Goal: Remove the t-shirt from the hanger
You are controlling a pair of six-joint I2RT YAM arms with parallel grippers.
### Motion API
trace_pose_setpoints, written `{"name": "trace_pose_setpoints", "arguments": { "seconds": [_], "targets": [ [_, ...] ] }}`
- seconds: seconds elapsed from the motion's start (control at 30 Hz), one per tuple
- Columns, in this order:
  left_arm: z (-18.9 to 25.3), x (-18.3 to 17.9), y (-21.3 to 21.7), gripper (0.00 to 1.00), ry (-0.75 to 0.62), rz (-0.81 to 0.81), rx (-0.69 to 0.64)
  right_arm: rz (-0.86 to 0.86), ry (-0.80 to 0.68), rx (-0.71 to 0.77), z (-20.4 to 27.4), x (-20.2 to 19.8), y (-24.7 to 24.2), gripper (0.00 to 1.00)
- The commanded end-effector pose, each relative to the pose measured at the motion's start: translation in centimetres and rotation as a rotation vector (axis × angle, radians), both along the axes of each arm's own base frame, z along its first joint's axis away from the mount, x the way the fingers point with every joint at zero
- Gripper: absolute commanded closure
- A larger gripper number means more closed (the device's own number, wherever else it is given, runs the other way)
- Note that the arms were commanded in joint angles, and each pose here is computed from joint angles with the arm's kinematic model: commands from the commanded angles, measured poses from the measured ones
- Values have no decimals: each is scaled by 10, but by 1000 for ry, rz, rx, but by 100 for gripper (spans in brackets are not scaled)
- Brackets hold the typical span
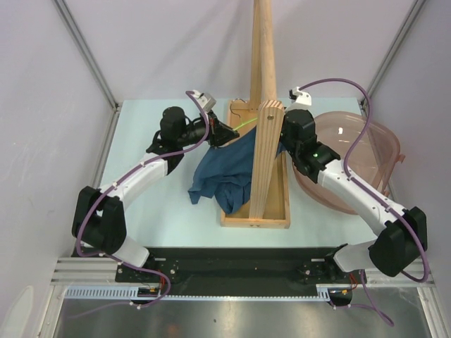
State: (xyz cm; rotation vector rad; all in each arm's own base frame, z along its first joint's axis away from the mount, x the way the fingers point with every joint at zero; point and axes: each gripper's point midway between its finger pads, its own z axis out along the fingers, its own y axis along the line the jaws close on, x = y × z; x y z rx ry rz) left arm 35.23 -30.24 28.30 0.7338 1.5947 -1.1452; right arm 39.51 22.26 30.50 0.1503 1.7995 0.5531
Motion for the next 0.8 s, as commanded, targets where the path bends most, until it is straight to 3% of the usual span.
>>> {"name": "trace_pose_setpoints", "arguments": {
  "seconds": [0.0,0.13,0.17,0.27,0.63,0.77],
  "targets": [
    [34,-19,-5,100,-133,-92,-45,-61,-88,49,36,13,-5,65],
    [34,-22,-6,100,-139,-109,-48,-51,-91,43,37,15,-3,76],
    [33,-21,-6,100,-135,-108,-47,-40,-96,43,38,15,-1,85],
    [31,-17,-6,100,-129,-94,-44,34,-117,50,43,11,11,100],
    [3,7,-16,100,-49,-86,-26,485,-212,122,73,-37,74,100],
    [7,2,-17,100,-53,-100,-36,501,-160,140,65,-37,80,100]
  ]
}}
